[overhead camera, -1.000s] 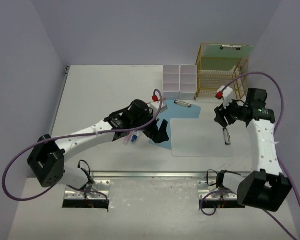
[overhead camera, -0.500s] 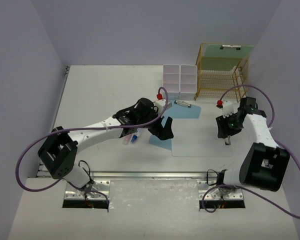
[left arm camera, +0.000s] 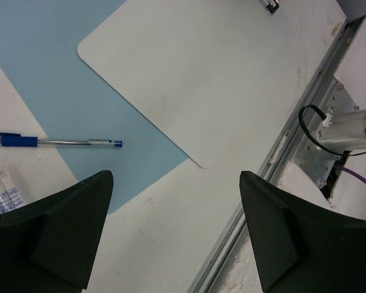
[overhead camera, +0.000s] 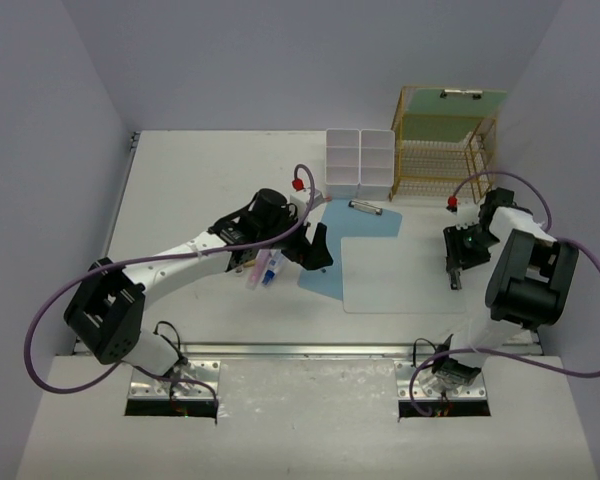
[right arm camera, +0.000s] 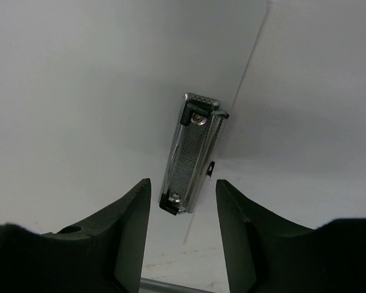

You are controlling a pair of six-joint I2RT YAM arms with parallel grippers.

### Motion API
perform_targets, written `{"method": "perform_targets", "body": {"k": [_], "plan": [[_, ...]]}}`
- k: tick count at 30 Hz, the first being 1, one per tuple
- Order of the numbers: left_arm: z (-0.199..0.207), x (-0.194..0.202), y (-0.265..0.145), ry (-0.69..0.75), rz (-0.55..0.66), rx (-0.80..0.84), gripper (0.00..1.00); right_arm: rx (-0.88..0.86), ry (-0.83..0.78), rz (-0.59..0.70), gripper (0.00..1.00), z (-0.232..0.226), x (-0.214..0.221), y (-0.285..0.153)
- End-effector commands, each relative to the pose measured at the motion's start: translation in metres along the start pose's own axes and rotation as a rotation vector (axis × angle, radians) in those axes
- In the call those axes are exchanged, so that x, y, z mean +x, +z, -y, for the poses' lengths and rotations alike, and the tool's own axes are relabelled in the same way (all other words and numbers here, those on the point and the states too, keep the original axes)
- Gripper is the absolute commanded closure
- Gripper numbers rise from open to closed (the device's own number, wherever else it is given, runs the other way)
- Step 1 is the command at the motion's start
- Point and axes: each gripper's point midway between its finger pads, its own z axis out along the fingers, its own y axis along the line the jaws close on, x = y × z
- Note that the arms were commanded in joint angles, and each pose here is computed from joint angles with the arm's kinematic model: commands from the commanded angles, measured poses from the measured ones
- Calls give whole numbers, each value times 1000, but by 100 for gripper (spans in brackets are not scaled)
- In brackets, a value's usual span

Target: Organize the desk

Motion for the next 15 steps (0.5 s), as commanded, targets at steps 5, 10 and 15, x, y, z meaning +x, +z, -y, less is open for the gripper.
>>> {"method": "perform_targets", "body": {"k": [5, 10, 15], "plan": [[1, -21, -9, 6, 76, 29, 18, 10, 76, 5, 52, 7, -10, 13], [-4, -19, -9, 0, 73, 21, 17, 40, 58, -15, 52, 11, 3, 24], [-6, -18, -8, -8, 70, 17, 17, 60, 46, -22, 61, 15, 8, 34]]}}
